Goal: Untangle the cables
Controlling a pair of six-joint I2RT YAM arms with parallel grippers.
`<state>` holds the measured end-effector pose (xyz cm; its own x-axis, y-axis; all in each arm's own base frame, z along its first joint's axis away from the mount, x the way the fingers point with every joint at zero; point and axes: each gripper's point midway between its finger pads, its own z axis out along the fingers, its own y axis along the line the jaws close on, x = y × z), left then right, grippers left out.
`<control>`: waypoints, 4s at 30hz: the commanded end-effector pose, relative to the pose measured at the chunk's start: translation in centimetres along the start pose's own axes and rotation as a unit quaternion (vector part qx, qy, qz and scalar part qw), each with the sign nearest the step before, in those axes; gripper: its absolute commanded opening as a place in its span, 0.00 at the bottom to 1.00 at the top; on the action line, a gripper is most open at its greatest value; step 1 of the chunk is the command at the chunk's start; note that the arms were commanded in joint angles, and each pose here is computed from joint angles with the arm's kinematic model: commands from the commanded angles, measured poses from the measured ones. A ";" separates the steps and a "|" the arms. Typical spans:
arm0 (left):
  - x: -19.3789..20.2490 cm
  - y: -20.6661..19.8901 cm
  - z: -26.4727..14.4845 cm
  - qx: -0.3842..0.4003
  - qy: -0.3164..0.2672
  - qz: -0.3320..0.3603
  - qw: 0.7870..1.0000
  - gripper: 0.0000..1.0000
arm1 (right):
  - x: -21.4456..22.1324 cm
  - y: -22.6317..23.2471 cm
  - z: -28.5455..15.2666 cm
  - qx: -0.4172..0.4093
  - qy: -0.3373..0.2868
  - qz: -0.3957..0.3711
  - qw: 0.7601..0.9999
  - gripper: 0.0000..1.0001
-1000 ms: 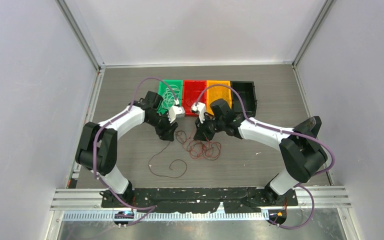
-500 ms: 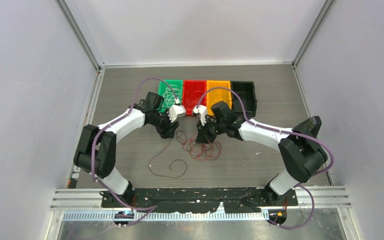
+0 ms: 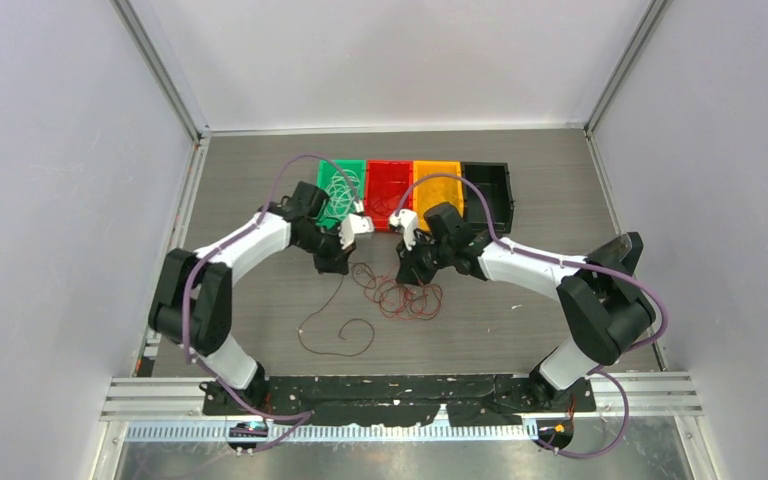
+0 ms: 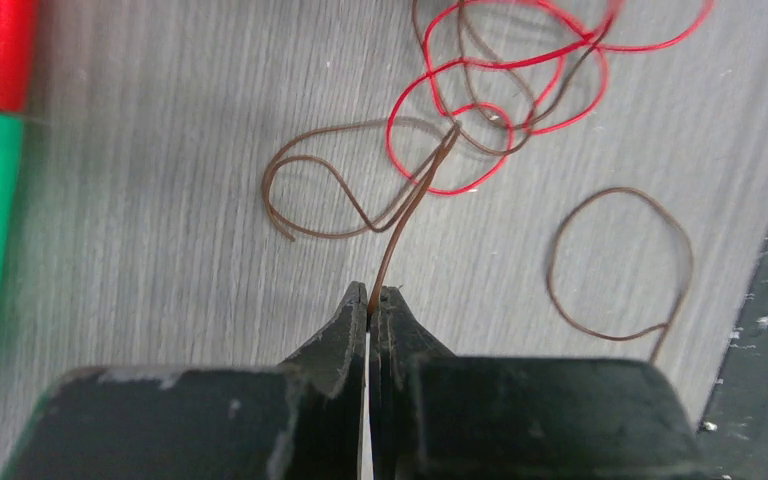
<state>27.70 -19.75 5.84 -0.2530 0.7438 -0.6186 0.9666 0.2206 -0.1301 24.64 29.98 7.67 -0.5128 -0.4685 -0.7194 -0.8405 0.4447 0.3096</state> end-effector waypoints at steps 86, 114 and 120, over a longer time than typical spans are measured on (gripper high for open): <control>-2.0 -9.0 3.1 0.125 0.061 -0.478 0.867 0.00 | 1.3 16.5 3.4 -0.224 -0.064 -0.725 0.648 0.95; -1.8 -8.7 3.8 0.132 0.076 -0.470 0.870 0.00 | 6.7 9.7 8.7 -0.227 0.215 -0.647 0.695 0.17; -3.1 -8.0 2.6 0.111 0.053 -0.448 0.885 0.11 | 5.2 11.3 7.1 -0.231 0.199 -0.619 0.723 0.06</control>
<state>19.60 -24.73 4.21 -0.9265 0.3760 -0.0108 0.2807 0.6719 -0.6854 14.43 38.92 2.03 0.7953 -0.4568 -0.3985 -0.5706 -0.7860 -0.2379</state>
